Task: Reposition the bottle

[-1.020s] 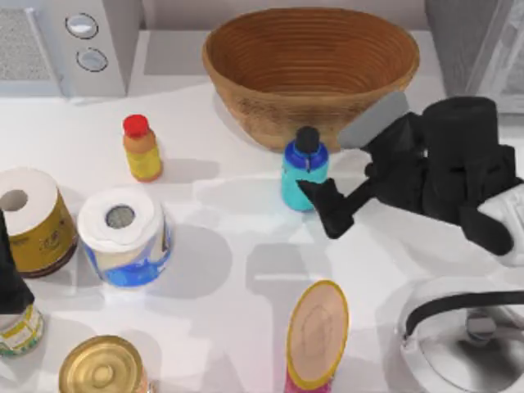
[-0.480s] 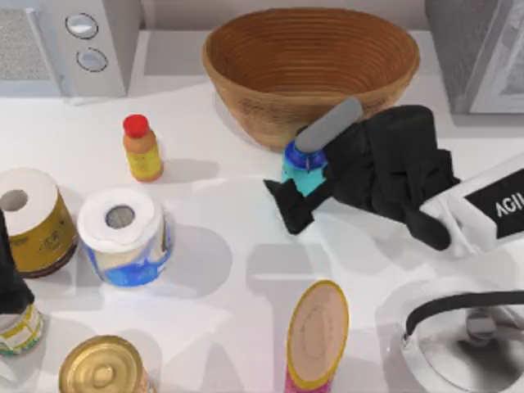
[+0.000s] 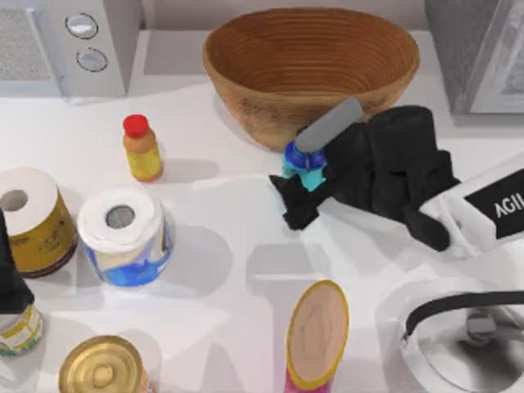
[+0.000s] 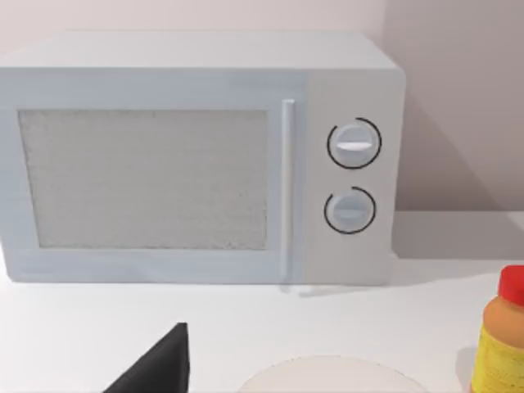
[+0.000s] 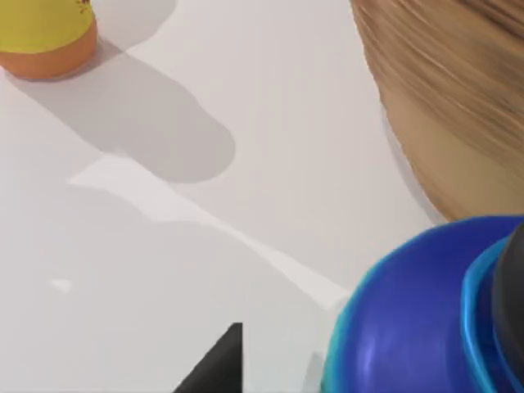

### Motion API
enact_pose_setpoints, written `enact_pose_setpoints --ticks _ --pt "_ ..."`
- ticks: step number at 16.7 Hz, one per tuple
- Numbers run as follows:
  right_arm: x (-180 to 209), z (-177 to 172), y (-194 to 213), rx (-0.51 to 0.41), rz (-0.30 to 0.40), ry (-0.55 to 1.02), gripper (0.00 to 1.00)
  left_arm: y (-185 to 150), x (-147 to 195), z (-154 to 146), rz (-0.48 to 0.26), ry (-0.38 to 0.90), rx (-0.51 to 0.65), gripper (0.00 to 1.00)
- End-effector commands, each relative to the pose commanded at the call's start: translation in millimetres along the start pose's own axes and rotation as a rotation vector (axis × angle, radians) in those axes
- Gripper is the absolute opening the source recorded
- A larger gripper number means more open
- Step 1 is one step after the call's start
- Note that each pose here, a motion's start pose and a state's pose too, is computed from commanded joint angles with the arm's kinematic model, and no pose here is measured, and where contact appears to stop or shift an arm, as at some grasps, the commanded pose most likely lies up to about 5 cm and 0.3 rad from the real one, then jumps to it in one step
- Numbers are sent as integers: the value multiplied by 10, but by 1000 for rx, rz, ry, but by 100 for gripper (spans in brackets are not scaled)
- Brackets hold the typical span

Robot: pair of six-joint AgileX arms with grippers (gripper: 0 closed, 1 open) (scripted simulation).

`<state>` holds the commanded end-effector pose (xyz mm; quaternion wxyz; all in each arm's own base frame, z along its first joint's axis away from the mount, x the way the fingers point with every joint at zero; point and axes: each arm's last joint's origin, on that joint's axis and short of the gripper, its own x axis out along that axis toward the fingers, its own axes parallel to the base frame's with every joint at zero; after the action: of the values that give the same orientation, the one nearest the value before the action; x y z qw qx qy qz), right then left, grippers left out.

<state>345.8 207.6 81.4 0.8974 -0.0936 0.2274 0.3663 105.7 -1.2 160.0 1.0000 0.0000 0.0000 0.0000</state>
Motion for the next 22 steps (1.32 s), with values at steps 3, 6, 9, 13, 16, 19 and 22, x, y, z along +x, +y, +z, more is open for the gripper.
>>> enact_pose_setpoints --ticks 3,6,9,13,16,19,22 --pt "0 0 0 0 0 0 40 0 0 0 0 0 0 100" --pt "0 0 0 0 0 0 17 0 0 0 0 0 0 100" --pt "0 0 0 0 0 0 0 0 0 0 0 0 0 100" --pt "0 0 0 0 0 0 0 0 0 0 0 0 0 100" --pt "0 0 0 0 0 0 0 0 0 0 0 0 0 100" --pt "-88 -13 -53 3 -38 -9 0 0 0 0 0 0 0 100" --pt "-390 -57 -333 51 -142 2 0 0 0 0 0 0 0 100"
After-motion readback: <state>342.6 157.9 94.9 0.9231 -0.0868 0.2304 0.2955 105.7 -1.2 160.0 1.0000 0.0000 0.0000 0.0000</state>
